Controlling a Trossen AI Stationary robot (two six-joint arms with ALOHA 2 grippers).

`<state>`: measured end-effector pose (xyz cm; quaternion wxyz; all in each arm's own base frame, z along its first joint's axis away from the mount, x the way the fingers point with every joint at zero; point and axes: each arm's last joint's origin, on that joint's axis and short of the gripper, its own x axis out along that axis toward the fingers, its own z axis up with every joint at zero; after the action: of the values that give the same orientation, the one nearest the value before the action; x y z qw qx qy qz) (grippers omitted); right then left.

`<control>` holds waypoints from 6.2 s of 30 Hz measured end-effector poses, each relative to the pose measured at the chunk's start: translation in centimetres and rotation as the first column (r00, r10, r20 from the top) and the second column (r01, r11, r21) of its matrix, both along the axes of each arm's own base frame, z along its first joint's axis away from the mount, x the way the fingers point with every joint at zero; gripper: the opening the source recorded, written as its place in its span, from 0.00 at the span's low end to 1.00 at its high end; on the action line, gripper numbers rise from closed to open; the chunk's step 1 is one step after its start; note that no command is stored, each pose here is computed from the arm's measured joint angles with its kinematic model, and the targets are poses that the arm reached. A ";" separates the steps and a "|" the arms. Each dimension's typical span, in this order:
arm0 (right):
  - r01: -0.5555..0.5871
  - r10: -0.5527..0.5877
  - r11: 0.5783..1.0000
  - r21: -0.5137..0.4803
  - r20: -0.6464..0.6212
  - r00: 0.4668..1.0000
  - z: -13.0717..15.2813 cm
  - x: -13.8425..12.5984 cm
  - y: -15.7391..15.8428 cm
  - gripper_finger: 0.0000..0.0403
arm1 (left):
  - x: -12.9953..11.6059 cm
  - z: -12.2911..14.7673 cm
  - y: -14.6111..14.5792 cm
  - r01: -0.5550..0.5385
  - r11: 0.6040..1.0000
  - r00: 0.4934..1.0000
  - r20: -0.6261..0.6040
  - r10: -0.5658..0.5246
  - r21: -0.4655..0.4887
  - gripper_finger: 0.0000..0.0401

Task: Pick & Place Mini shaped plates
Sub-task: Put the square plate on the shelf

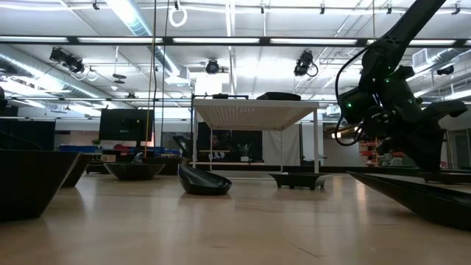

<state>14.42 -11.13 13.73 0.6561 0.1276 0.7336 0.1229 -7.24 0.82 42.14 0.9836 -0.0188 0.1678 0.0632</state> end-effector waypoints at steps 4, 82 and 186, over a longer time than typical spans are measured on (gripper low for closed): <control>0.000 0.000 1.000 0.001 0.000 1.000 0.0 0.0 0.0 0.04 | 0.0 0.0 0.0 0.000 1.000 1.000 0.000 0.000 0.000 0.01; 0.741 -0.635 0.669 0.052 0.557 0.535 24.7 6.4 -4.7 0.00 | 0.0 0.0 0.0 0.000 1.000 1.000 0.000 0.000 0.000 0.01; 0.915 -0.975 0.114 0.387 0.221 0.028 16.0 21.3 -14.7 0.00 | 0.0 0.0 0.0 0.000 1.000 1.000 0.000 0.000 0.000 0.01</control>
<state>35.77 -25.84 29.77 0.7010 0.5951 0.2871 -0.2685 -7.25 0.82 42.14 0.9836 -0.0188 0.1677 0.0632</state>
